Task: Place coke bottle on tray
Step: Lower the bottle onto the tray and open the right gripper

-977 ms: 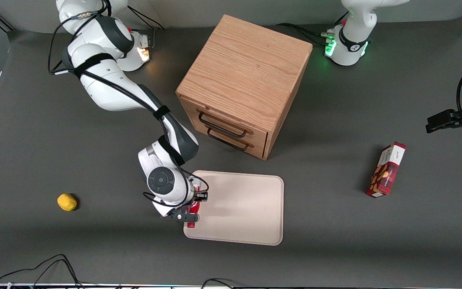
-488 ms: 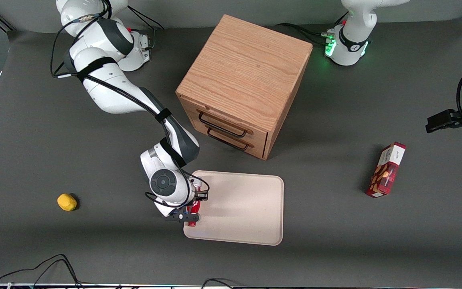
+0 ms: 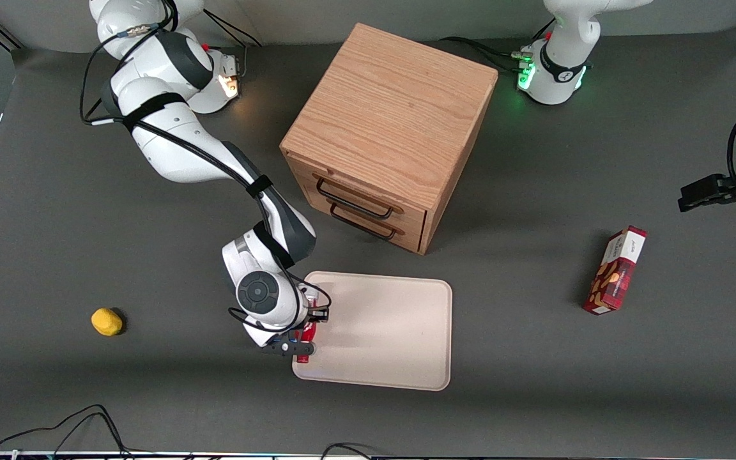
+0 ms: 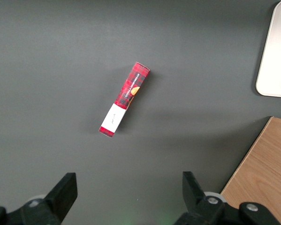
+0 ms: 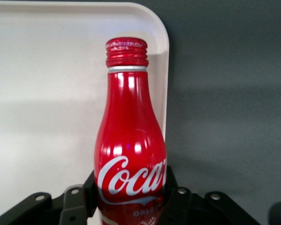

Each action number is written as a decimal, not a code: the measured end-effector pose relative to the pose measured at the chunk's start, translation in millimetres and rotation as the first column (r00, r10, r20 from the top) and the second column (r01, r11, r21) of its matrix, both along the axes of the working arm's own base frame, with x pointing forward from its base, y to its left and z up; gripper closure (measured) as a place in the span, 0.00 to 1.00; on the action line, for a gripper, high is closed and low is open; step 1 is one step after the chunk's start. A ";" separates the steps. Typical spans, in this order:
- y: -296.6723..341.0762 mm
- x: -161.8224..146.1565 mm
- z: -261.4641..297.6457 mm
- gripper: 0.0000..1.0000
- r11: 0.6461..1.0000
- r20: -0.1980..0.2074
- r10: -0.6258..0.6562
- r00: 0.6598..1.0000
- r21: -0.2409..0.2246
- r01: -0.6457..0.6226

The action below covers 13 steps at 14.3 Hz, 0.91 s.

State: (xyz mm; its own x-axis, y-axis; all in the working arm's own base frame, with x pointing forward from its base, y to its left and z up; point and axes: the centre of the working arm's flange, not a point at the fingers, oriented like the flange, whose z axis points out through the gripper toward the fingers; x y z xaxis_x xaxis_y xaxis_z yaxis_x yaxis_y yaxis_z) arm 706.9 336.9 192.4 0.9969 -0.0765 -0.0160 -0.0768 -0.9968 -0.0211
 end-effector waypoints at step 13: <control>0.0 2.2 4.2 0.00 1.000 0.009 -0.002 1.000 0.004 0.002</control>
State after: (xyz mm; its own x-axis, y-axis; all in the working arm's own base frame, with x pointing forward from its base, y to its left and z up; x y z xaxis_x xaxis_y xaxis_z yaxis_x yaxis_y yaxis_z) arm 709.1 336.9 196.6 0.9969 -0.0785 -0.0077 -0.0787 -0.9966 -0.0257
